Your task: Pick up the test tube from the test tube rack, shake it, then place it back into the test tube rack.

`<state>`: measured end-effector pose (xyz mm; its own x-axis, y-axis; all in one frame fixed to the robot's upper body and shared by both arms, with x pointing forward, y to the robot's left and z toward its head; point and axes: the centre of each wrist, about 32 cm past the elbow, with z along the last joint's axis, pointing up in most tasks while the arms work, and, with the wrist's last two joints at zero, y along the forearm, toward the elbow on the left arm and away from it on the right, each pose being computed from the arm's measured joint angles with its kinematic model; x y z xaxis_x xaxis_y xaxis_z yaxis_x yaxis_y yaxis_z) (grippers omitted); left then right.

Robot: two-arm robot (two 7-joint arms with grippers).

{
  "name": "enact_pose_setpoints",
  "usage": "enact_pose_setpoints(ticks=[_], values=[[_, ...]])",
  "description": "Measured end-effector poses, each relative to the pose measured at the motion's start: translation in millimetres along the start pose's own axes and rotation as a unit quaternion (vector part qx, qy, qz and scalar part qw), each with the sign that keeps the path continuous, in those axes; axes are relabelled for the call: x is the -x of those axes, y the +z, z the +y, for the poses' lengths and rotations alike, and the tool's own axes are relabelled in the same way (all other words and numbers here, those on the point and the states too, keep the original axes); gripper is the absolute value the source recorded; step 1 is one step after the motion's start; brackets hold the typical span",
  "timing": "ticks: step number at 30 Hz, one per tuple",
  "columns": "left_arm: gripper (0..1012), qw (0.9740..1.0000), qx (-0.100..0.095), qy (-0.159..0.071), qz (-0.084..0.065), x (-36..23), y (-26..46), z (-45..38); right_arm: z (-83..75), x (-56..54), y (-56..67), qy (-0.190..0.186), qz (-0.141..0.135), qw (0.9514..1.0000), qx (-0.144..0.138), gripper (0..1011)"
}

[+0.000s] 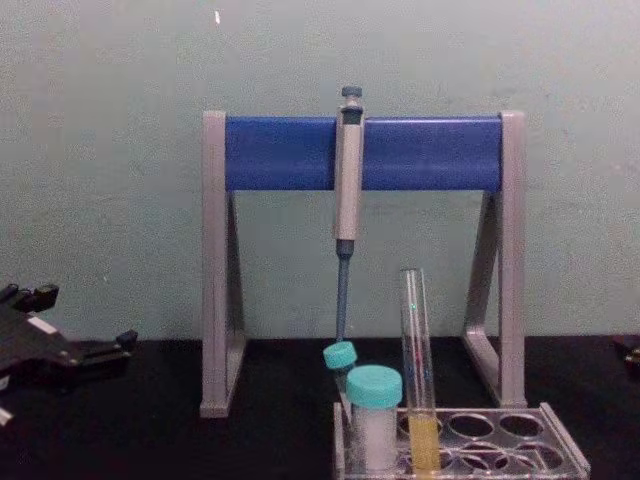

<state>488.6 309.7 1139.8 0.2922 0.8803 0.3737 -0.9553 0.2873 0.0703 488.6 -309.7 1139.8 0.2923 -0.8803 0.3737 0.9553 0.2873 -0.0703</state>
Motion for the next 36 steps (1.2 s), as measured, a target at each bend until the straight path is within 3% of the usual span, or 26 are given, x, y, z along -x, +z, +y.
enact_pose_setpoints(ticks=[36], values=[[1001,1.0000,0.000,0.000,0.000,0.0,0.0,0.0,0.0,0.0,0.0,0.000,0.000,1.0000,0.000,1000]])
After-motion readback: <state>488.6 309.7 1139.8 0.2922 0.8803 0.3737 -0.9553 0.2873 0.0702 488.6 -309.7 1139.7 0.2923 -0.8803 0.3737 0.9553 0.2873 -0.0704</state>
